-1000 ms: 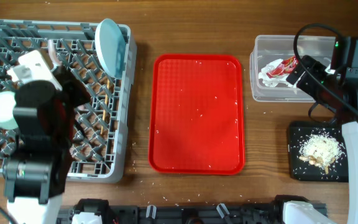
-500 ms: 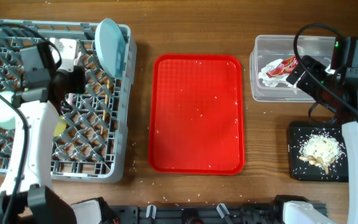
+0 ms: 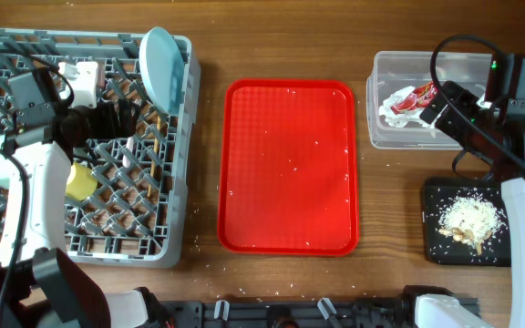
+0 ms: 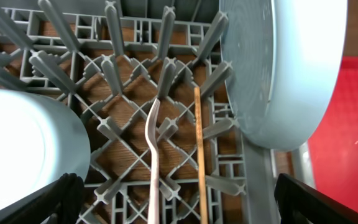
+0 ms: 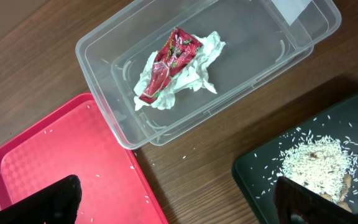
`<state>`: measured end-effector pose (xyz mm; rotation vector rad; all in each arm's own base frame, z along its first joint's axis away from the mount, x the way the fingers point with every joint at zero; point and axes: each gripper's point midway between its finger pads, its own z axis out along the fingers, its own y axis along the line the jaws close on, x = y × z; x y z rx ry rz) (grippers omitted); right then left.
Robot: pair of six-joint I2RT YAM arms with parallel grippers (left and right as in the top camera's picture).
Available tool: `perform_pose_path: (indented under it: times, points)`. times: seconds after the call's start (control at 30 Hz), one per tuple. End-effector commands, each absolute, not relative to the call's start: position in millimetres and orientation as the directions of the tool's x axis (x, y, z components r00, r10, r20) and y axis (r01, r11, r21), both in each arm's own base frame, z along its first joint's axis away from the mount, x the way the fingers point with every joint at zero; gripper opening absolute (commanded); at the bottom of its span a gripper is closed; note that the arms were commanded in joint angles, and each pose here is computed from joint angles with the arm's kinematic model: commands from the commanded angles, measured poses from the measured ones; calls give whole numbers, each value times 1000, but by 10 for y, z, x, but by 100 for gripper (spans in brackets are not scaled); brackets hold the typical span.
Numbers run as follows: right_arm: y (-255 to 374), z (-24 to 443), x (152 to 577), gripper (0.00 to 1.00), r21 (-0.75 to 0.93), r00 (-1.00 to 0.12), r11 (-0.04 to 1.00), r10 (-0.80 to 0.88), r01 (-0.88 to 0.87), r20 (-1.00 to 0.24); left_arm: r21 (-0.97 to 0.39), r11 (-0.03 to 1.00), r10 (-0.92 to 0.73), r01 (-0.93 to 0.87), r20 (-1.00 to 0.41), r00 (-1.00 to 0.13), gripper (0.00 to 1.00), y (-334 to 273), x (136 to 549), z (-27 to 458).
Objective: Sort waste into correct bins and load items into the dishwasher rack
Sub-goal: 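Carry the white fork with the left gripper into the dish rack, then release the fork in the rack and pull the left gripper back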
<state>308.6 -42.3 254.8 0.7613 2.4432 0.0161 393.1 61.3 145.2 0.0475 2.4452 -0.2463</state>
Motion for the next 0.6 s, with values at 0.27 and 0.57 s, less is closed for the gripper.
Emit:
perform_pose_path:
  times: [0.27,0.57]
  points:
    - [-460,2529,3094,100,161,-669,832,527,530,-524,-479,870,-400,-116,-549,-733,100,-26,2541,2537]
    - [-461,2529,3094,100,161,-669,832,527,530,-524,-490,856,-416,-164,-465,-782,100,-363,1524,2503]
